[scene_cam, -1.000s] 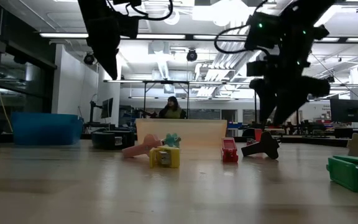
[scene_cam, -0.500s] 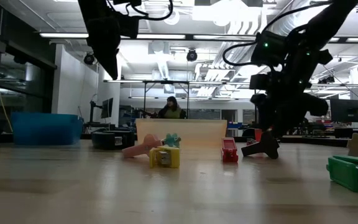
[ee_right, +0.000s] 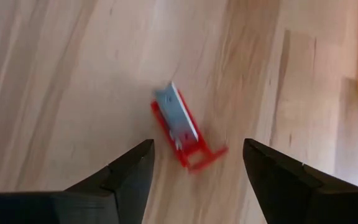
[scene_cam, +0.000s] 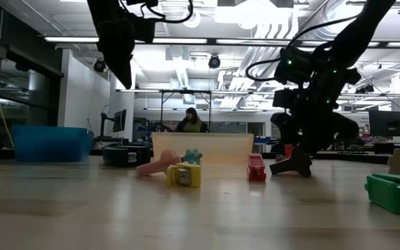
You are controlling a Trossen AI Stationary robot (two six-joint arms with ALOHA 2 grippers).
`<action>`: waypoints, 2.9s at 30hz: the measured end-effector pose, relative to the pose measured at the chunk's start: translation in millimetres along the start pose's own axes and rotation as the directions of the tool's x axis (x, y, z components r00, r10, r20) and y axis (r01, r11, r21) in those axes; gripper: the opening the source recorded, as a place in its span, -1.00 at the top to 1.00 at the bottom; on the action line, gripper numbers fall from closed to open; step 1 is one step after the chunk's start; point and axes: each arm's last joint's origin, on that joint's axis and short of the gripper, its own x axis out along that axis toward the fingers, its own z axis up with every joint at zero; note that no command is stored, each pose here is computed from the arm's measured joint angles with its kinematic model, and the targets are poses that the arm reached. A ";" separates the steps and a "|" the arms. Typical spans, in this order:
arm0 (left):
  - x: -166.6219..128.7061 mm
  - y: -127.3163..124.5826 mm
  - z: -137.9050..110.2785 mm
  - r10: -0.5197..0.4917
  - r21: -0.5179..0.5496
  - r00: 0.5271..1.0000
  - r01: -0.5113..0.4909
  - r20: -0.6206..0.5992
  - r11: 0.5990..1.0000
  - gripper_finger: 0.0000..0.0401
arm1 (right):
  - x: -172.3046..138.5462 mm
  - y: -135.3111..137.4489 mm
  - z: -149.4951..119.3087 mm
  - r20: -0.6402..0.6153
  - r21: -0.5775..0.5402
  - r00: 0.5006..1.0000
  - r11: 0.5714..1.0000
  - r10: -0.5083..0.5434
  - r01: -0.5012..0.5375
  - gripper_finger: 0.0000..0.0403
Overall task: Pick and place Stapler, Stapler remover, tape
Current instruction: Put the red stapler into the orange bin
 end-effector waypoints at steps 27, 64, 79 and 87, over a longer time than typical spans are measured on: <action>0.0 0.1 -0.3 0.001 -0.032 1.000 -0.001 -0.003 0.999 0.19 | 10.2 2.7 -1.4 0.032 0.030 0.994 0.994 0.109 -0.110 0.42; 0.1 0.0 2.3 0.001 -0.036 1.000 -0.001 0.024 0.999 0.19 | -25.3 -62.2 72.6 0.360 0.578 0.869 0.812 -0.340 0.078 0.68; 0.1 -0.1 2.2 0.001 -0.020 1.000 -0.001 0.024 1.000 0.19 | 14.6 -145.7 98.3 -0.120 0.671 0.962 0.694 -0.246 0.261 0.65; 0.1 -0.1 2.2 0.001 -0.020 1.000 -0.001 0.023 1.000 0.19 | 27.9 -159.6 93.3 -0.231 0.763 0.965 0.593 -0.123 0.258 0.64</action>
